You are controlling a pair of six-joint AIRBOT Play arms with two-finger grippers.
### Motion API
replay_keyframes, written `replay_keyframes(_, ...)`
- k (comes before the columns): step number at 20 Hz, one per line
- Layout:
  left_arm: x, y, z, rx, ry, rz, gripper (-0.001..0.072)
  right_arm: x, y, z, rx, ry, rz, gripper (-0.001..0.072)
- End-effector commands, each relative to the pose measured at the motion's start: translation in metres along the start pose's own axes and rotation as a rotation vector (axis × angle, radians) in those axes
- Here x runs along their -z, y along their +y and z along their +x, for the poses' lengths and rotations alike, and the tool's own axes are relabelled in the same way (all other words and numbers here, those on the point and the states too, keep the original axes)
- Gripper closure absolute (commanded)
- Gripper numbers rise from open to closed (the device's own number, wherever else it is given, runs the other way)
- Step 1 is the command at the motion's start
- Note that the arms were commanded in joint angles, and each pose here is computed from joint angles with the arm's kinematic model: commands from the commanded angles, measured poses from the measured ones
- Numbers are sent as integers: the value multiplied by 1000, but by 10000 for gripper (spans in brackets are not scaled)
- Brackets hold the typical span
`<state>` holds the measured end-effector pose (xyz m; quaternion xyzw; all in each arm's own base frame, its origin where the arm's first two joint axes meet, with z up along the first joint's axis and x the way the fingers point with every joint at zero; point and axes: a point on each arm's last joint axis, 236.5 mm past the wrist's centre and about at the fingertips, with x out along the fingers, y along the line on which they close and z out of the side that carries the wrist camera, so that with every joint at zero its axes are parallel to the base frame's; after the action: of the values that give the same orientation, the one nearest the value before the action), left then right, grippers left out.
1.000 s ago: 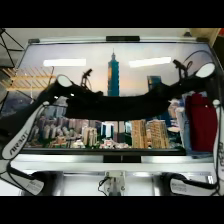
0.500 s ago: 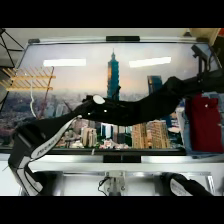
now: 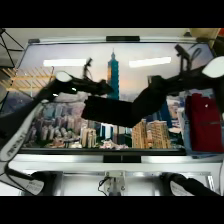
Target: Fold the shirts.
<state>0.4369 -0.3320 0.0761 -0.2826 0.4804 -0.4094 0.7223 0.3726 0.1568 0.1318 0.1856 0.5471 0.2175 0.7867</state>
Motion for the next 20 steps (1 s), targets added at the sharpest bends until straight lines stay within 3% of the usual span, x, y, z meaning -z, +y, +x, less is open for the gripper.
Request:
replay_keyframes(1, -49, -1, -132, -128, -179, 107, 679, -7, 33, 64, -31, 0, -42, 645)
replay_keyframes(5, -65, -37, -262, -199, -408, 156, 677, 1, 73, 157, -91, 11, -16, 645)
replay_keyframes(9, -46, -91, -314, -231, -510, 270, 677, 29, 97, 241, -186, 80, 137, 635)
replay_keyframes(10, -41, -102, -317, -229, -517, 291, 677, 34, 101, 257, -207, 90, 183, 478)
replay_keyframes(11, -36, -109, -317, -225, -513, 307, 677, 35, 108, 266, -239, 87, 210, 160)
replay_keyframes(12, -32, -114, -316, -221, -505, 316, 677, 33, 120, 268, -293, 75, 207, 57)
replay_keyframes(16, -30, -102, -312, -262, -475, 328, 677, 19, 127, 229, -355, 62, 86, 57)
replay_keyframes(20, -32, -91, -311, -283, -470, 316, 677, 15, 46, 159, -100, 123, -68, 57)
